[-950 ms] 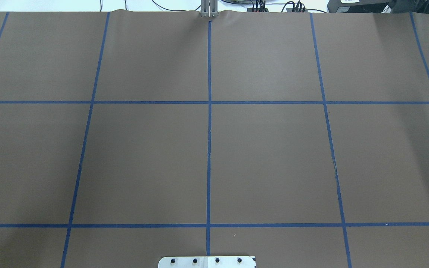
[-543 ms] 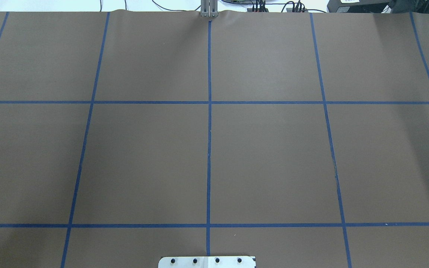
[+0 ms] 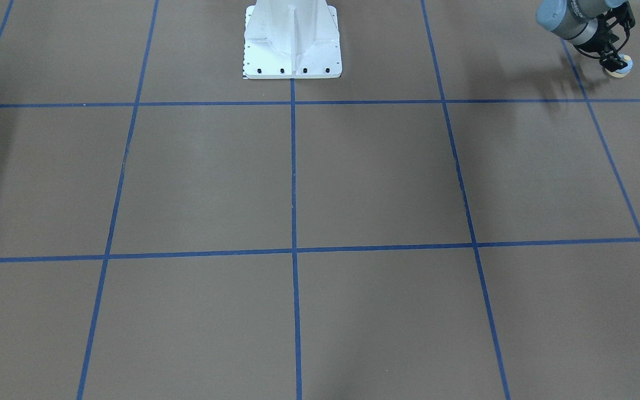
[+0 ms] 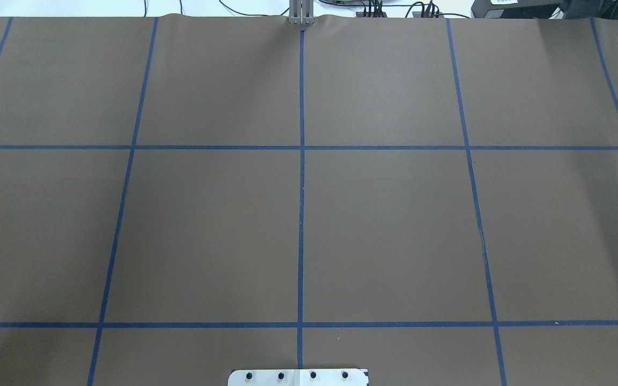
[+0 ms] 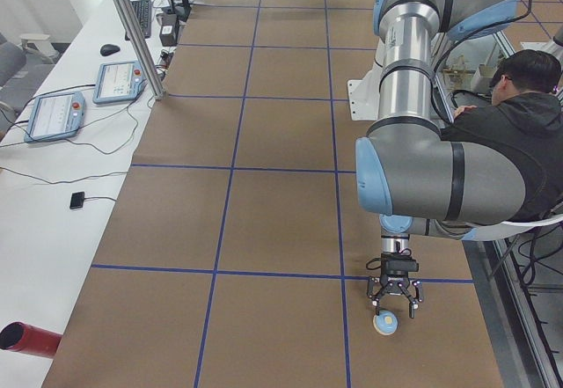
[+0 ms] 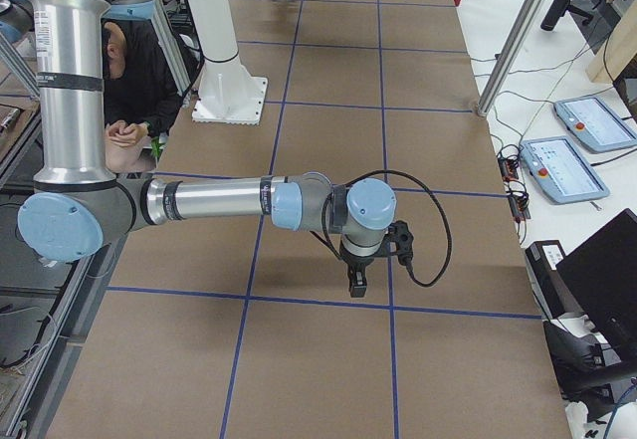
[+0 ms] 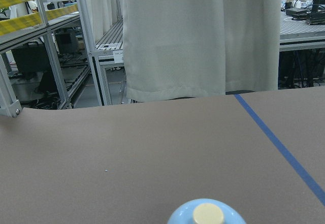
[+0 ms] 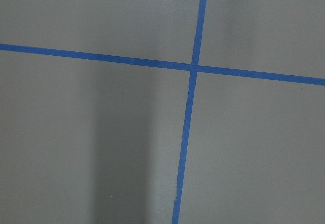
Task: Place and press bell with both arms
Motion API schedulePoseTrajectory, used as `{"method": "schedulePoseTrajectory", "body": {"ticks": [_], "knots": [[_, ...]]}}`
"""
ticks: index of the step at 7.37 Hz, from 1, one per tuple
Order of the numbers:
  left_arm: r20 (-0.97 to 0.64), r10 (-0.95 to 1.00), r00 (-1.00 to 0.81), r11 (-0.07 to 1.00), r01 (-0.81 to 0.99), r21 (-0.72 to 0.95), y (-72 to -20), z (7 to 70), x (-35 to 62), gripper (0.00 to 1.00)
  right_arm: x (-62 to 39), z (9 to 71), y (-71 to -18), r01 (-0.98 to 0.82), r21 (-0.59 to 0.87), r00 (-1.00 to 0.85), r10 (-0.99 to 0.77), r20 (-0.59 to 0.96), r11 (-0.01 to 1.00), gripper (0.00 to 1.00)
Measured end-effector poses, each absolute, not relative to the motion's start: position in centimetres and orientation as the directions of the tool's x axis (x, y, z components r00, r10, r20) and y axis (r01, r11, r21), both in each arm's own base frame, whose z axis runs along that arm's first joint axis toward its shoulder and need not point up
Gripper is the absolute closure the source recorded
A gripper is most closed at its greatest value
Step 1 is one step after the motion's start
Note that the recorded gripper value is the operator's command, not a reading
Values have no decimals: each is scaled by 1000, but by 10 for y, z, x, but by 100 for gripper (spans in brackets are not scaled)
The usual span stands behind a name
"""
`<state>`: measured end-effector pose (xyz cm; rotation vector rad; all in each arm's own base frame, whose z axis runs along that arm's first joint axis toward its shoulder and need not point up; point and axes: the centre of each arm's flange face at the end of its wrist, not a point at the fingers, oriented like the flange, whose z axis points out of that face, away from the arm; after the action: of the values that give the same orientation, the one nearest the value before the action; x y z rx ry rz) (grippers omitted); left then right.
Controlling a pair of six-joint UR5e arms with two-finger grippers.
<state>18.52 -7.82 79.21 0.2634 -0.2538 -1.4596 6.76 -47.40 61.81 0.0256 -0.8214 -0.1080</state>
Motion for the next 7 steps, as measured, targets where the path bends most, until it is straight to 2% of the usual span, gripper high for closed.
{"method": "schedulePoseTrajectory", "body": {"ticks": [7], "knots": [[24, -990, 138, 139, 936, 324, -83, 806, 177, 0, 68, 620, -474, 87, 60, 677, -103, 729, 994, 0]]}}
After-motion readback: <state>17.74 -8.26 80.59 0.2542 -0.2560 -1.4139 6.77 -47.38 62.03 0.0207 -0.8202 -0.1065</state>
